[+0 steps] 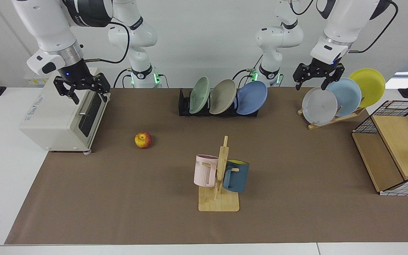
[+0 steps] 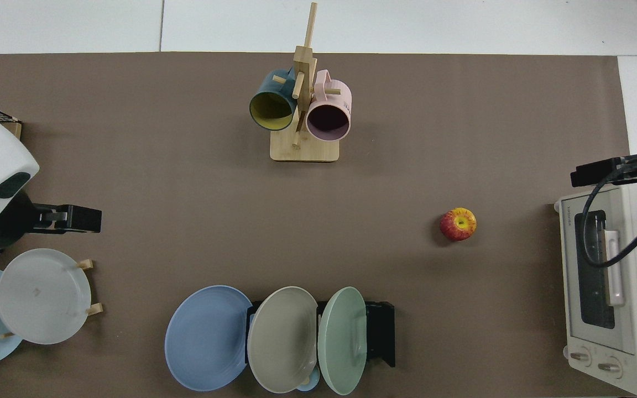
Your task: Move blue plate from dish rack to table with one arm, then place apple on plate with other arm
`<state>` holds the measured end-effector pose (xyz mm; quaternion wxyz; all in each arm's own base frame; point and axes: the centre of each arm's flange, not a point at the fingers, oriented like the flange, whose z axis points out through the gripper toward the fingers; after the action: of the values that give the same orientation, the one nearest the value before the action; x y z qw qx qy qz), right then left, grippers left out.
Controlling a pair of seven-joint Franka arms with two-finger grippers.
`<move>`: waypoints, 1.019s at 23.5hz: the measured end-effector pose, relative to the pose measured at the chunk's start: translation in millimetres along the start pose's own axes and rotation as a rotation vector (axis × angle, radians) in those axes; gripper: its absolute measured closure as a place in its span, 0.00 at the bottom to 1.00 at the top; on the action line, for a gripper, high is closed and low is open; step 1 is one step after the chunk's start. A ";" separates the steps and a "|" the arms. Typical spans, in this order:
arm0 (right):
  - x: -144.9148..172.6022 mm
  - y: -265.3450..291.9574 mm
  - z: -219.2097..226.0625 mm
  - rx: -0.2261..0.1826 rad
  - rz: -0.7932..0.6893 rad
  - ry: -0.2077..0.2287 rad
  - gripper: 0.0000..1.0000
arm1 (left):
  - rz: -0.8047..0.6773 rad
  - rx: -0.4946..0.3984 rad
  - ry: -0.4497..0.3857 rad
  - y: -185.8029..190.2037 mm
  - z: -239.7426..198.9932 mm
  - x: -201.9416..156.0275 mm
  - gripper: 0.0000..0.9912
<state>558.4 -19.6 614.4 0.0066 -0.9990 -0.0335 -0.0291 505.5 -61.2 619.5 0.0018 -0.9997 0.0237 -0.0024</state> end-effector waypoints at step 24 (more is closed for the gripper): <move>0.0 0.0 0.0 0.000 0.000 0.000 0.00 | -0.004 0.002 -0.034 -1.8 2.4 -4.6 0.00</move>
<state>558.4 -19.6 614.4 0.0066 -0.9990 -0.0335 -0.0291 501.0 -59.1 617.0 0.0032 -0.9997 0.0218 0.0143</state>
